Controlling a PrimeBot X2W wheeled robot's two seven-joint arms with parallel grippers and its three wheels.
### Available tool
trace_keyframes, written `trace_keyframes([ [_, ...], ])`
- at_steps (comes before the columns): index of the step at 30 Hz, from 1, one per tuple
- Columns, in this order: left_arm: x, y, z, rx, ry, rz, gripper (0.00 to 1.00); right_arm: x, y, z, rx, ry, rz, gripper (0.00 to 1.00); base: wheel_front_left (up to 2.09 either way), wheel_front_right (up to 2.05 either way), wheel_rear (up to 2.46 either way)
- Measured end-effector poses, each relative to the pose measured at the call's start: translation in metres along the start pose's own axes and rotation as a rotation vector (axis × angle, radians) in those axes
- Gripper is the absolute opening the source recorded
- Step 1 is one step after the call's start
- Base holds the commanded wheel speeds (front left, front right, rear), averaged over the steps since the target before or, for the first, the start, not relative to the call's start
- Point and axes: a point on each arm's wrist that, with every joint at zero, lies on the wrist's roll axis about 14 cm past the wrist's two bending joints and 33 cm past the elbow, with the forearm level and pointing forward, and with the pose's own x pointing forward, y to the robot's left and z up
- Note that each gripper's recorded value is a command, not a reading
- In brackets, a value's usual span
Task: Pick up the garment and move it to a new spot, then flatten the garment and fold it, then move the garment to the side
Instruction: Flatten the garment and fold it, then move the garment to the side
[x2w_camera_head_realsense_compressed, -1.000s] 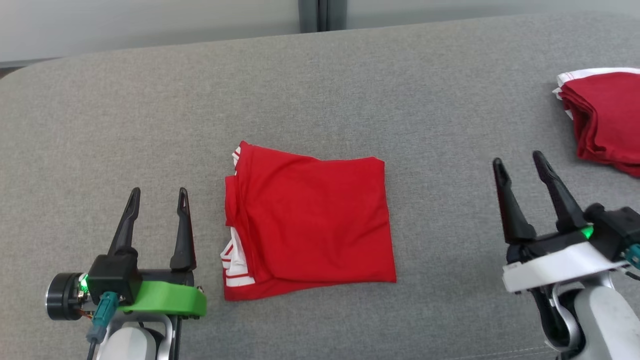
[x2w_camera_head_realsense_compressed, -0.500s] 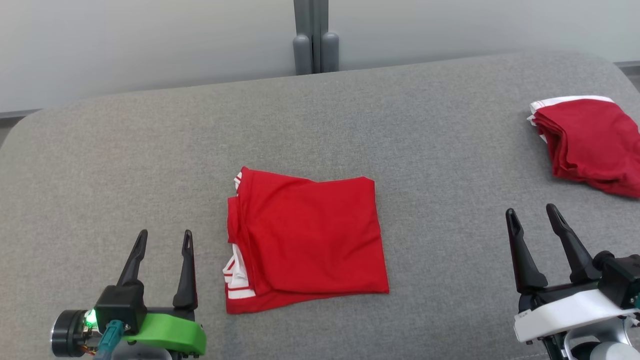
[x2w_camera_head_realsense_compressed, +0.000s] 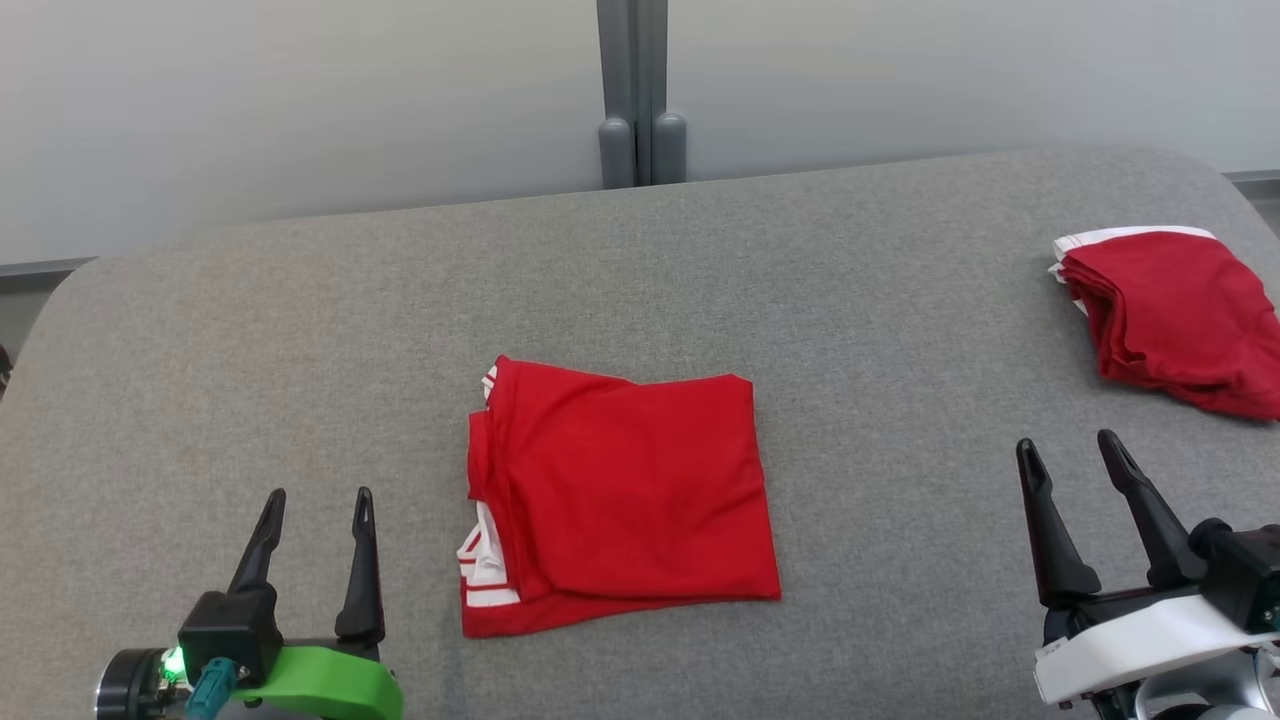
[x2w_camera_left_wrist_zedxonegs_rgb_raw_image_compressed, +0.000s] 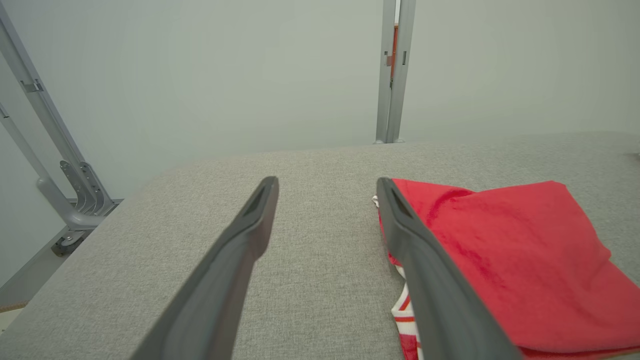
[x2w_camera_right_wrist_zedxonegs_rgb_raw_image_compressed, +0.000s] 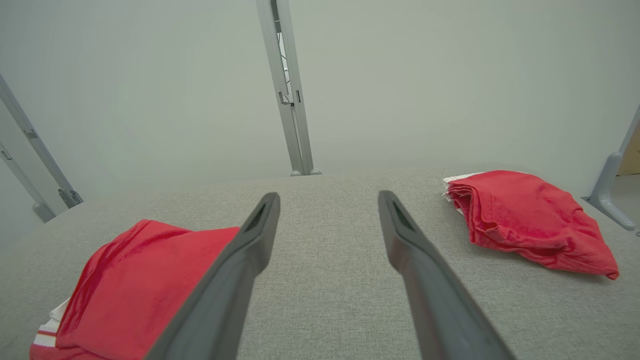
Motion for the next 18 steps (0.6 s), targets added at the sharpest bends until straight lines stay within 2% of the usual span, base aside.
trace_keyframes([
  [18,0.013,0.002,0.008,-0.001,-0.038,0.006,1.0,0.012,0.001,-0.013,-0.011,0.05,0.019,1.0,0.0,0.0,0.0],
])
